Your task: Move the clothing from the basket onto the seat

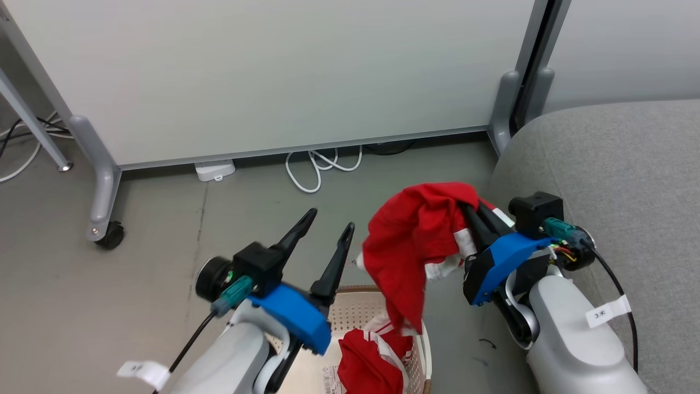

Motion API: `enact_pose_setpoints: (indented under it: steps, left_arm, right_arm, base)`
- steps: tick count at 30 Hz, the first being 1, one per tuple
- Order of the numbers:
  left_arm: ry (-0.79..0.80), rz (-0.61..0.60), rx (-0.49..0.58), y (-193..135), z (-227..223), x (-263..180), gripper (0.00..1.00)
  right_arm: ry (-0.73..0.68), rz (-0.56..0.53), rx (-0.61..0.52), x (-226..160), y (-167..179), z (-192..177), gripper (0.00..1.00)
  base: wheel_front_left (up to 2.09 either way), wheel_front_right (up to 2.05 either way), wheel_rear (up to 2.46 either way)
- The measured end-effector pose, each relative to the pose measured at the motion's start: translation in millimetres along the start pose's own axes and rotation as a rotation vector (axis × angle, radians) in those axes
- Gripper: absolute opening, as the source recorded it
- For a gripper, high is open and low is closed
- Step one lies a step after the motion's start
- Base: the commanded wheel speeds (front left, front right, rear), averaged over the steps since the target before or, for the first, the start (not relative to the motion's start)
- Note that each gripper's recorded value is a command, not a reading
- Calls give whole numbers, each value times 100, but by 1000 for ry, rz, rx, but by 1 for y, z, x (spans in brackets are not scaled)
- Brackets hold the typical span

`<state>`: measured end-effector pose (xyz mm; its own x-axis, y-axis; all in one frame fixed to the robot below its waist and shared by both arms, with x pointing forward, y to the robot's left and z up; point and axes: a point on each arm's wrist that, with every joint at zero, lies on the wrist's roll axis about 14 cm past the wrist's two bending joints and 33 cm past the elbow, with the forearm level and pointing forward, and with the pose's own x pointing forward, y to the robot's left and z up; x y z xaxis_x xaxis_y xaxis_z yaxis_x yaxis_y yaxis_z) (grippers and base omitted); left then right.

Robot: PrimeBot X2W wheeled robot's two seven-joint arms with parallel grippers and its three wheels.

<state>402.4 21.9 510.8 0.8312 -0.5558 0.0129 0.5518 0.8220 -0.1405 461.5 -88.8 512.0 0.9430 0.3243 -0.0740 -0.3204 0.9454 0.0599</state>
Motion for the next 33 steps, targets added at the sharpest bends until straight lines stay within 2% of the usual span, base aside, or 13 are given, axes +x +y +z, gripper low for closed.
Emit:
enact_pose_setpoints:
  steps: [8, 20, 26, 33]
  left_arm:
    - [-23, 48, 0, 15, -6, -28, 100]
    - [3, 201, -22, 45, -27, -66, 100]
    - [17, 211, -16, 46, -33, -73, 100]
    - [25, 165, -9, 35, -36, -62, 100]
  right_arm:
    - [-7, -38, 19, -7, -11, 1, 0]
    - [-26, -64, 20, -19, -18, 9, 0]
    - [-31, -74, 19, -24, -20, 11, 0]
    - [-35, -100, 15, -33, -29, 13, 0]
  base:
    - [0, 0, 0]
    - [0, 0, 0]
    - [0, 0, 0]
    - [0, 0, 0]
